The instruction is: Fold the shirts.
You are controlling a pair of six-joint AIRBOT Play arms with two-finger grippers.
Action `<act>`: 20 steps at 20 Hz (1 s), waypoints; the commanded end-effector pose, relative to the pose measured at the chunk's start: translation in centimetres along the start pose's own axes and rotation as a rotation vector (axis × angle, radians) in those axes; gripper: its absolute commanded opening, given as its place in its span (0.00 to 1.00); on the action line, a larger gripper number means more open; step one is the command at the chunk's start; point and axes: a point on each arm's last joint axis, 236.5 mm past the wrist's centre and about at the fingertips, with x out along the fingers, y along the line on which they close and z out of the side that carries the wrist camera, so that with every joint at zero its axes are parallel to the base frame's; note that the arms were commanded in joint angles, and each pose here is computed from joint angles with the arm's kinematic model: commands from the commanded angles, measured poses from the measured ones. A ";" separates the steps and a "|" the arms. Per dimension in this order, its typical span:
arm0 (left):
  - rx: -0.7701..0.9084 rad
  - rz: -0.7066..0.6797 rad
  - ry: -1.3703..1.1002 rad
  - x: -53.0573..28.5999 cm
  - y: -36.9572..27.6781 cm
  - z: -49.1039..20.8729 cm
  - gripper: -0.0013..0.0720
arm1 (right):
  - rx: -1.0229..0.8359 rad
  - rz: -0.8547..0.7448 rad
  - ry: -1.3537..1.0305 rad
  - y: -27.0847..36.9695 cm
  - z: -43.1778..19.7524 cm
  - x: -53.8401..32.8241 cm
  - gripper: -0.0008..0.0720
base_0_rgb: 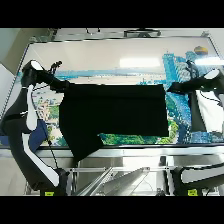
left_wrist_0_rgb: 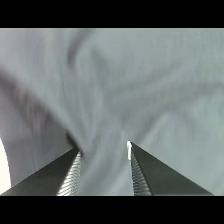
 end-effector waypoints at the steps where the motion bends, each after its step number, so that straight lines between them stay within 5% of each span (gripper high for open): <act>1: -0.097 -0.036 0.084 -2.1 -0.2 -5.3 0.44 | 0.083 -0.034 0.126 -1.1 -5.9 -3.6 0.51; 9: -0.380 -0.061 0.066 -2.4 0.7 -21.2 0.45 | 0.345 0.006 0.192 -3.3 -21.6 -1.8 0.51; 20: -0.512 -0.060 0.062 1.3 -2.4 -30.2 0.45 | 0.324 0.260 0.284 2.8 -23.1 3.8 0.51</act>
